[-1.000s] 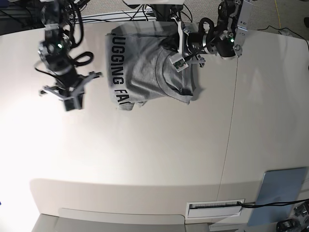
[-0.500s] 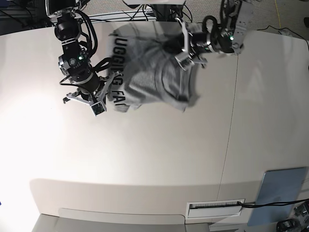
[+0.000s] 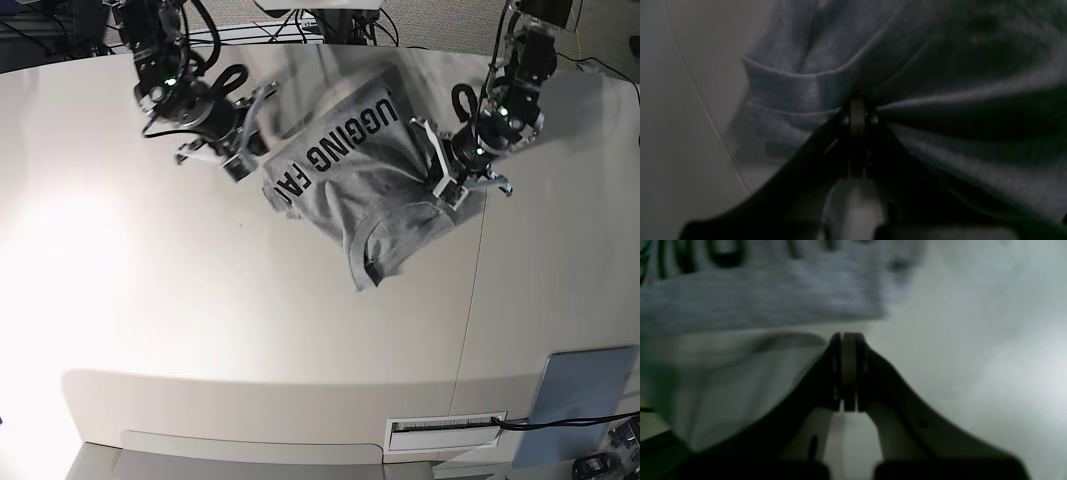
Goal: Fold the T-shirt properly
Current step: 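Grasp the folded bundle with both grippers and rotate it on the table, then release the bundle and raise both grippers away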
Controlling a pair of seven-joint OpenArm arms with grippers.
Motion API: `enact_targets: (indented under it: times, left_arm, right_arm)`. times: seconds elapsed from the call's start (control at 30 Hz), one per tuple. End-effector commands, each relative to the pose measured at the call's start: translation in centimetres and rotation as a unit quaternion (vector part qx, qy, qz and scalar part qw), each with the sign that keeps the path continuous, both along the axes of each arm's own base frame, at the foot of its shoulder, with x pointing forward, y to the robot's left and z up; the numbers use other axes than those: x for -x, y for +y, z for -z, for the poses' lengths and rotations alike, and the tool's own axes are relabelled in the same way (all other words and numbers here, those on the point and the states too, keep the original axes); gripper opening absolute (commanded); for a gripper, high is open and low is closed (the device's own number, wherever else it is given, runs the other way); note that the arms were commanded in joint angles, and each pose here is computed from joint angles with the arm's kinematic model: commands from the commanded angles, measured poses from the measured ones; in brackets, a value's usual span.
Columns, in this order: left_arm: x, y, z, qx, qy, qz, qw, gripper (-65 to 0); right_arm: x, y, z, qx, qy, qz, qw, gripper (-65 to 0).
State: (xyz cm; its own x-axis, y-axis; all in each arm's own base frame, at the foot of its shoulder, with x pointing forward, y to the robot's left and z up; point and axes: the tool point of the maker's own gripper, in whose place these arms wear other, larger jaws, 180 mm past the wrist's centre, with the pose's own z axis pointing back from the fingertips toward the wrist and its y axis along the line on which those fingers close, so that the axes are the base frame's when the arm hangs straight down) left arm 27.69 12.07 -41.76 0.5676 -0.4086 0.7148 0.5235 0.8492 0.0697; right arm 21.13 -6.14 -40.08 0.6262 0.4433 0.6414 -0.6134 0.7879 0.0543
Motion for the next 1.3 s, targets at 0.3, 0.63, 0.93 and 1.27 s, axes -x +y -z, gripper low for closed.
enact_targets:
  times: [0.3, 0.63, 0.93, 1.27]
  left_arm:
    - [-1.9, 0.5, -4.8, 0.052, -0.035, -0.009, 0.998, -65.0]
    - [0.7, 2.9, -1.5, 0.079, 0.014, -0.072, 0.994, -65.0]
    - [-3.1, 5.4, 1.5, 0.102, 0.023, -0.103, 0.989, -65.0]
    - [-6.0, 1.7, -0.3, 0.160, 0.005, -0.061, 0.985, -65.0]
  right_arm:
    - [-2.3, -1.0, -2.9, -0.011, -0.051, 0.044, 0.9977, -65.0]
    - [-7.1, -5.5, -2.3, -0.005, -0.083, 0.140, 0.9866, -65.0]
    - [-5.7, 2.2, -0.4, -0.036, -0.029, 0.072, 0.9963, -65.0]
    - [-1.7, 4.5, -0.5, 0.013, -0.041, 0.060, 0.9973, -65.0]
